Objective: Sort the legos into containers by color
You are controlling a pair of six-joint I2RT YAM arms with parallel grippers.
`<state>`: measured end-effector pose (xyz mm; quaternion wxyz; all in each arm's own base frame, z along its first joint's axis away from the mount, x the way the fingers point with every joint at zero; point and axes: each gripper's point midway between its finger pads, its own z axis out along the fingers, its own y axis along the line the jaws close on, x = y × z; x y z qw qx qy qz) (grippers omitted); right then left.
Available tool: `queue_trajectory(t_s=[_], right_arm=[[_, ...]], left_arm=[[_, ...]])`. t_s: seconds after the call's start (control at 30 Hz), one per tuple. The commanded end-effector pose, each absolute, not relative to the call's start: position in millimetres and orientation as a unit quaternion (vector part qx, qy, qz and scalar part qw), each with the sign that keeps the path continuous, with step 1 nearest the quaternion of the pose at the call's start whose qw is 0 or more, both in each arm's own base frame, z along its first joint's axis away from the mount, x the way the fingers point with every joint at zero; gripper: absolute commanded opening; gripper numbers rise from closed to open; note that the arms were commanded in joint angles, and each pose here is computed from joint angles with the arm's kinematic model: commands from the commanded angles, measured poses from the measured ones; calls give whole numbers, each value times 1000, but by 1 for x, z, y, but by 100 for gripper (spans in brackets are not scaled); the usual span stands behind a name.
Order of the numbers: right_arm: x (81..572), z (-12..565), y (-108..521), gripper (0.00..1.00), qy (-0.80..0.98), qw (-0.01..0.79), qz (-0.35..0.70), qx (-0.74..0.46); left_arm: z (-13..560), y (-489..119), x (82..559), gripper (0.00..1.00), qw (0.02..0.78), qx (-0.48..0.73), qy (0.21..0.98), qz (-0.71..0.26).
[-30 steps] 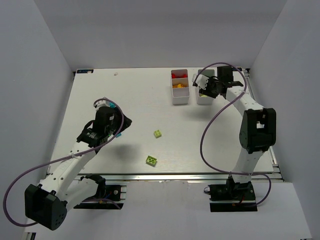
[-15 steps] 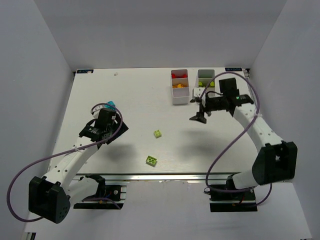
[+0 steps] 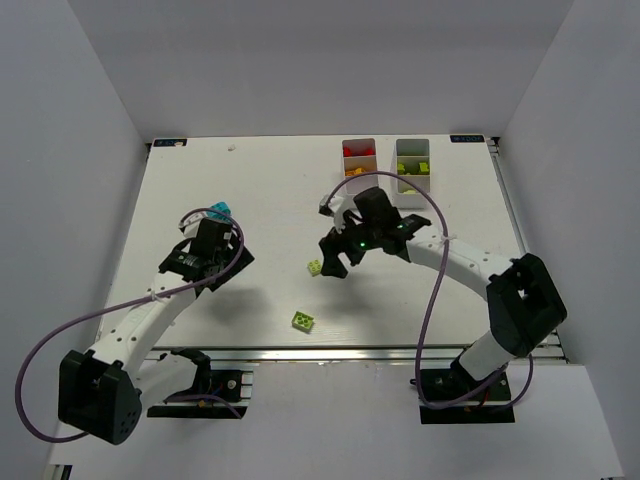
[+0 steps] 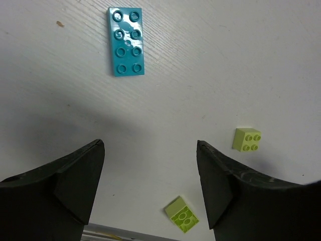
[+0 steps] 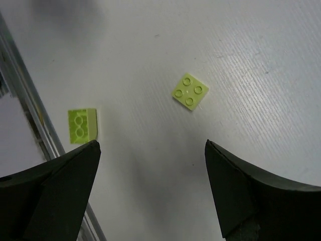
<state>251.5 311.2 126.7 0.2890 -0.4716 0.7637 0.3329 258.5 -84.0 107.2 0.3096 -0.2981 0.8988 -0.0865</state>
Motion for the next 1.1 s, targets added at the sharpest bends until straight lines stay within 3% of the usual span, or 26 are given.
queue_trajectory(t_s=[0.0,0.3,0.43,1.07], right_arm=[[281,136,330,89,838,338,285,-318],[303,103,339,89,880,372,165,-245],[307,90,347,89,883,369,152,-248],[291,45,371,70,880,324,160,-307]], left_arm=[[117,-67,253,83,338,-325,880,-71],[117,-60,240,83,353,-359,860,-84],[117,-58,239,83,352,-359,861,-80],[119,-55,235,83,354,-365,858,-77]])
